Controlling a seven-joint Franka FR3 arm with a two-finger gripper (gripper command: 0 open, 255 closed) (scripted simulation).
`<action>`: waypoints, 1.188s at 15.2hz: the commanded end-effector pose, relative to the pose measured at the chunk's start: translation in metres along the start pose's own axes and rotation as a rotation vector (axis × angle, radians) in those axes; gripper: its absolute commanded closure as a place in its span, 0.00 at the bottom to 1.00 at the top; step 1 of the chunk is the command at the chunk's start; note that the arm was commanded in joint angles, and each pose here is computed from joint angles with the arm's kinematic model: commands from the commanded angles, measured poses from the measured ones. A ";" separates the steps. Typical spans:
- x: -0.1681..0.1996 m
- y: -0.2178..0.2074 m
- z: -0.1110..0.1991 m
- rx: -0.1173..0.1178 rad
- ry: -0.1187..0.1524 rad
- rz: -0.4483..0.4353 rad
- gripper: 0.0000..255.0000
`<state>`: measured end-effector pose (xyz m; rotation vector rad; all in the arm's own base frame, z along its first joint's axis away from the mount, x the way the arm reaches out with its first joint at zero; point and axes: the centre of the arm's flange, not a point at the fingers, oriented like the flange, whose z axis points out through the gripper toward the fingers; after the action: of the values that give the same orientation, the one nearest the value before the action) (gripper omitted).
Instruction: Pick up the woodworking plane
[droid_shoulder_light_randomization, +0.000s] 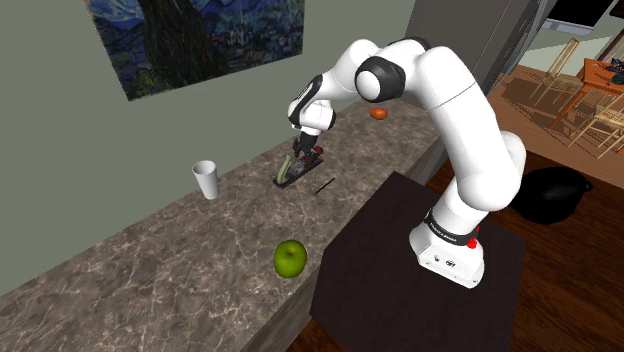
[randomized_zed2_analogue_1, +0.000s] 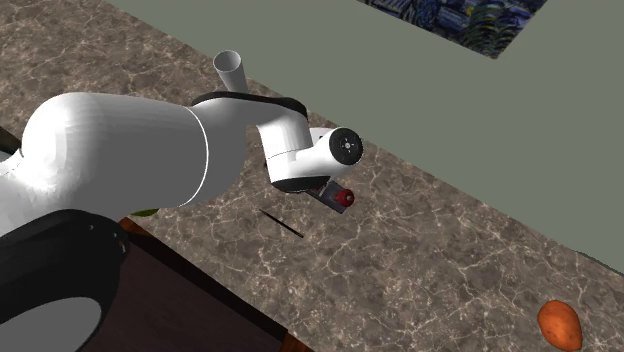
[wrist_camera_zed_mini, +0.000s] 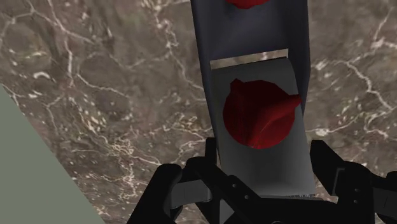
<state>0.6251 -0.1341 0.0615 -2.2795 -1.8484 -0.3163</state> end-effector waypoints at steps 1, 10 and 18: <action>0.000 0.000 0.001 0.000 0.000 0.002 1.00; 0.009 0.000 -0.030 0.000 0.000 0.002 1.00; 0.021 -0.001 -0.070 0.000 0.000 0.002 1.00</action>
<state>0.6244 -0.1348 0.1278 -2.2802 -1.8462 -0.3145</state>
